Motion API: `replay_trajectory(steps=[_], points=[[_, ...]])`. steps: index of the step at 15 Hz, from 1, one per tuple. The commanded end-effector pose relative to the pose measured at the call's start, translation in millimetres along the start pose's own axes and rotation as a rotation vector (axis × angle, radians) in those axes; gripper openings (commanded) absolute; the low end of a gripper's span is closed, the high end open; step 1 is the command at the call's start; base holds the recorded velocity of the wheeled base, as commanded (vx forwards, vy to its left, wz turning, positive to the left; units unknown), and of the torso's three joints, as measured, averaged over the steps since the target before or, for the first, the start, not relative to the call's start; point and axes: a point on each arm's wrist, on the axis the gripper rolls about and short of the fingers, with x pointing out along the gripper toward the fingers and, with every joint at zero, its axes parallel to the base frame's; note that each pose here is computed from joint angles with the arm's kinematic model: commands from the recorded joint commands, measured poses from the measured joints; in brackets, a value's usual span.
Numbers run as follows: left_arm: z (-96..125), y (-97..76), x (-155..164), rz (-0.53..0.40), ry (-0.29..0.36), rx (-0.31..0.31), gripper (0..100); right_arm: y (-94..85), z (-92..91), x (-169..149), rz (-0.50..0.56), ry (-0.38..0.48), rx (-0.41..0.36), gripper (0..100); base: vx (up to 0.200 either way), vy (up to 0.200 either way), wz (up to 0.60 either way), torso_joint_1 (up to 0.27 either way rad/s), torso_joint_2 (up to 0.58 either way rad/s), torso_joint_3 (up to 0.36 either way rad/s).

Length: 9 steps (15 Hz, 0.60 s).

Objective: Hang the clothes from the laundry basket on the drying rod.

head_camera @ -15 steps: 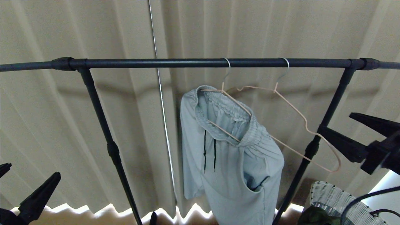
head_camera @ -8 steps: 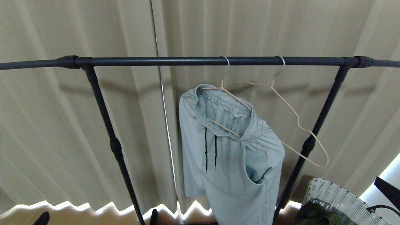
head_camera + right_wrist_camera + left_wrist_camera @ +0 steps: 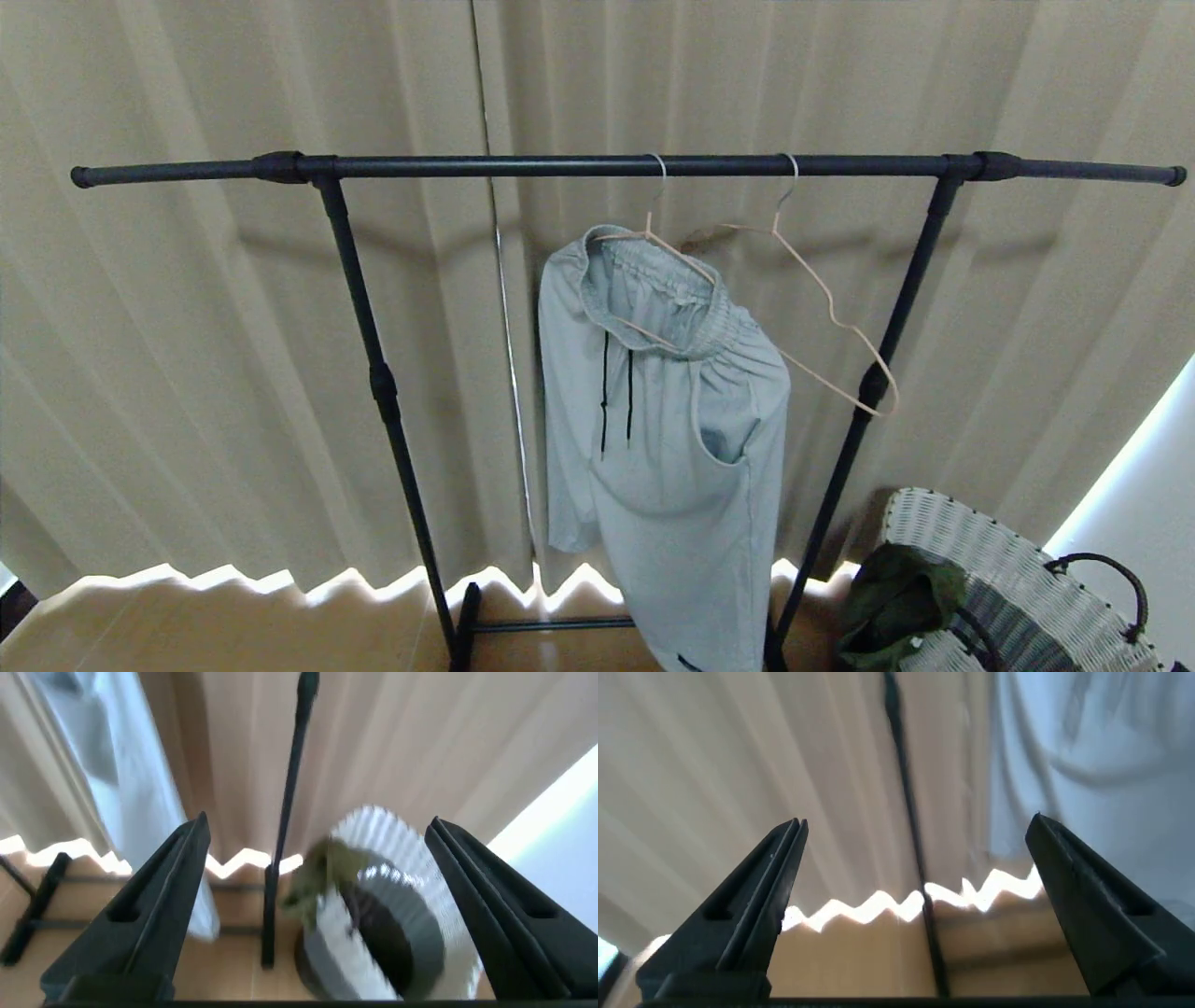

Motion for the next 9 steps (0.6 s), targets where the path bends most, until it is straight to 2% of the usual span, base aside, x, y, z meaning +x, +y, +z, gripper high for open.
replay_trajectory(steps=[1,2,6,7,9], points=[[-1,-1.8,-1,-0.058,-0.024,-0.027,100,-0.2,-17.0,-17,-0.019,-0.037,0.003,100,-0.200,0.000,0.00,0.007,0.00,-0.007],[-1,-2.2,-1,-0.076,-0.025,-0.035,100,0.0,-22.0,-19,-0.021,-0.034,0.003,100,-0.200,0.000,0.00,0.002,0.01,0.002],[-1,-3.1,-2,-0.129,-0.033,-0.066,100,0.7,-35.9,-26,-0.023,-0.086,0.010,100,0.000,0.000,0.00,0.000,0.00,0.000],[-2,-2.9,-4,-0.183,-0.054,-0.057,100,0.9,-38.2,-29,-0.015,-0.123,0.014,100,0.000,0.000,0.00,0.000,0.00,0.000],[-3,-2.4,-7,-0.217,-0.094,-0.055,100,1.2,-39.2,-30,-0.024,-0.141,0.020,100,0.000,0.000,0.00,0.000,0.00,0.000]])
